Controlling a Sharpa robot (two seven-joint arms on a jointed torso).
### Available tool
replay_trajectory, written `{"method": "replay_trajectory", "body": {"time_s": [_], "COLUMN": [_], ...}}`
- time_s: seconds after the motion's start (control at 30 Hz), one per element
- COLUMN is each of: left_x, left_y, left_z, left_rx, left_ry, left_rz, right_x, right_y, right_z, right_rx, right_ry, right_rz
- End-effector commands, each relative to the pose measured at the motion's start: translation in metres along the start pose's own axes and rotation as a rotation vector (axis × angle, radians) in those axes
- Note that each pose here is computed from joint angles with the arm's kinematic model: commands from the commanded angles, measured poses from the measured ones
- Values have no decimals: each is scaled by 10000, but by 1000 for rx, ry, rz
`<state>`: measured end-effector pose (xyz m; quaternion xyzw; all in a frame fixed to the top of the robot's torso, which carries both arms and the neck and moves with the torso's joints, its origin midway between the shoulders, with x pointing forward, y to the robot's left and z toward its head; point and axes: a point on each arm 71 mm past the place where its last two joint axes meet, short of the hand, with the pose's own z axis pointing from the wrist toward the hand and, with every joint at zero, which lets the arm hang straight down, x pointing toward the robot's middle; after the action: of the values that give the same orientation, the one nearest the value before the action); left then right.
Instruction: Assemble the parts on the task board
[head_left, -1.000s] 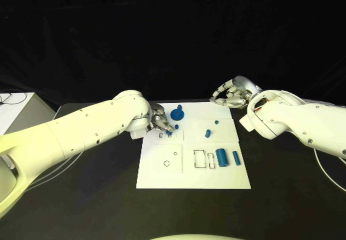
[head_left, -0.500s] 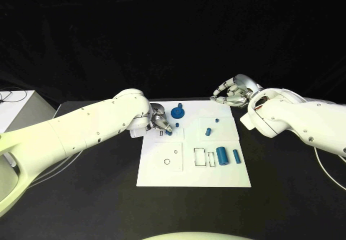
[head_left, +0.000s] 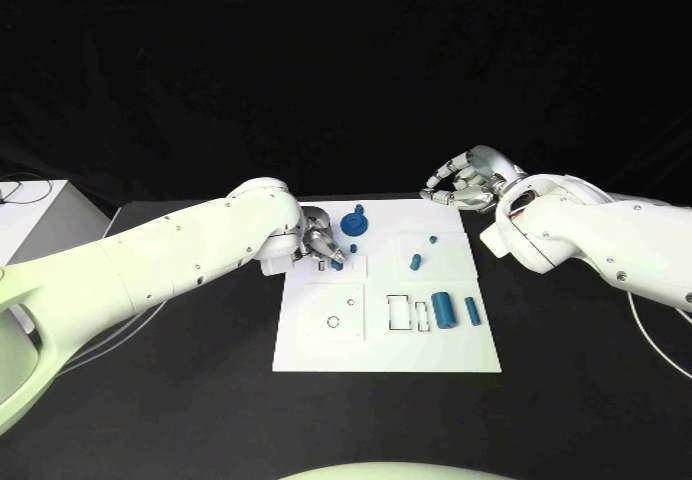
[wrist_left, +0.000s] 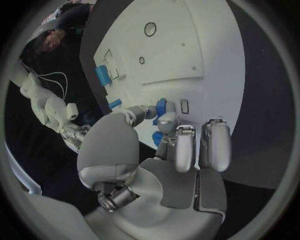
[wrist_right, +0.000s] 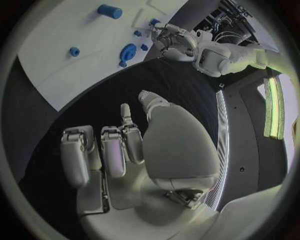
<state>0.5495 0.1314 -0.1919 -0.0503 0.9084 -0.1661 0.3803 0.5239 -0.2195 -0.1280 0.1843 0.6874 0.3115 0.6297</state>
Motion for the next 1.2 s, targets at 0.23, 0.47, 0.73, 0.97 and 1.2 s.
{"method": "replay_trajectory", "body": {"time_s": [0.23, 0.47, 0.73, 0.97, 1.2], "left_x": [33, 50, 30, 4, 19], "left_y": [-2, 5, 28, 73, 103], "left_z": [7, -27, -98, -136, -161], "left_rx": [0, 8, 31, 43, 53], "left_ry": [0, 0, -36, -91, -130], "left_rz": [9, 8, -42, -107, -154], "right_x": [-10, -14, -19, -21, -23], "right_y": [11, 4, -3, -9, -13], "right_z": [-3, -3, -4, -5, -4], "right_rx": [-15, -12, -10, -8, -7], "right_ry": [-6, -7, -6, -6, -5], "right_rz": [-3, -5, -6, -8, -9]}}
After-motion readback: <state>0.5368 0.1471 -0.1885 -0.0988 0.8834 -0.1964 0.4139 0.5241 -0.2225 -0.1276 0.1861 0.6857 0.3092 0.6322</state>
